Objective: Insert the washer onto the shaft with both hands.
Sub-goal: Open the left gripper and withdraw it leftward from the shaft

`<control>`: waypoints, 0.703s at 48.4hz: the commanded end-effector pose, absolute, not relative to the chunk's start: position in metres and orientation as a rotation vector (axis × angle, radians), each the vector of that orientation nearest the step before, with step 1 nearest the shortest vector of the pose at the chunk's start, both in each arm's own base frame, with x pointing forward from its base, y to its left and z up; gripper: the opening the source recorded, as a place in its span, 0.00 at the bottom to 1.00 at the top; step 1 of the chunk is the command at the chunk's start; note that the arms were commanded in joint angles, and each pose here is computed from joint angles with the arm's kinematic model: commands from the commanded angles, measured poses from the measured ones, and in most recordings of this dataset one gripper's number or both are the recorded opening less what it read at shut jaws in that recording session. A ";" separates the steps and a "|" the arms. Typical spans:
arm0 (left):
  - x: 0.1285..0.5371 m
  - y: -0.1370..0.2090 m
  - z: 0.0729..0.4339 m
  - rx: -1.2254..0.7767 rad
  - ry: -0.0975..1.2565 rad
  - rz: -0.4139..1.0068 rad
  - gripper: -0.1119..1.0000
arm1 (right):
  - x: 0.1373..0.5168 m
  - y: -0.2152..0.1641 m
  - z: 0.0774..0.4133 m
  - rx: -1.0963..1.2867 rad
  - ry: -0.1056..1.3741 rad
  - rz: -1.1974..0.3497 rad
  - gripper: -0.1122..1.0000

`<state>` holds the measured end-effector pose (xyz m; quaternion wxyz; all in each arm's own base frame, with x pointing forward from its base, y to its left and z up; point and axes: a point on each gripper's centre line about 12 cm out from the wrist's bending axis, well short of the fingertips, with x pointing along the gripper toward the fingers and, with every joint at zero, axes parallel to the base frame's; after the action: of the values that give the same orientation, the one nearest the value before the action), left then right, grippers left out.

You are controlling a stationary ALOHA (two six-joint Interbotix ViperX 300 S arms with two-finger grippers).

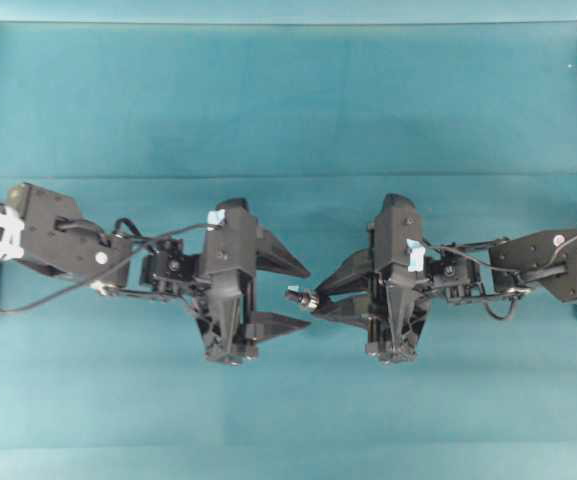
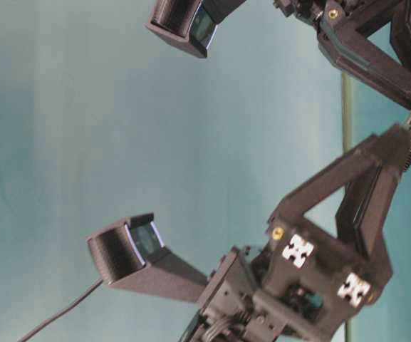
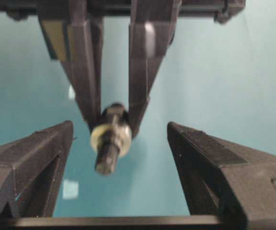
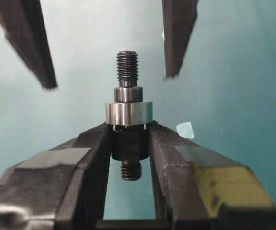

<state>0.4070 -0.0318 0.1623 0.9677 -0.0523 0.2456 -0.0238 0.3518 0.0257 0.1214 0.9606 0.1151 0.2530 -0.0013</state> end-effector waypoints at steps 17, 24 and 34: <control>0.367 -0.029 0.189 -0.093 0.519 -0.049 0.87 | 0.357 0.027 0.130 0.233 0.482 0.003 0.10; 0.353 -0.027 0.194 -0.094 0.510 -0.048 0.87 | 0.357 0.027 0.129 0.232 0.484 0.003 0.10; 0.343 -0.026 0.199 -0.096 0.508 -0.045 0.87 | 0.357 0.027 0.130 0.233 0.482 0.003 0.10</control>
<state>0.3434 -0.0266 0.1883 0.9625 -0.0478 0.2661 -0.0221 0.3518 0.0257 0.1209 0.9603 0.1158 0.2537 -0.0016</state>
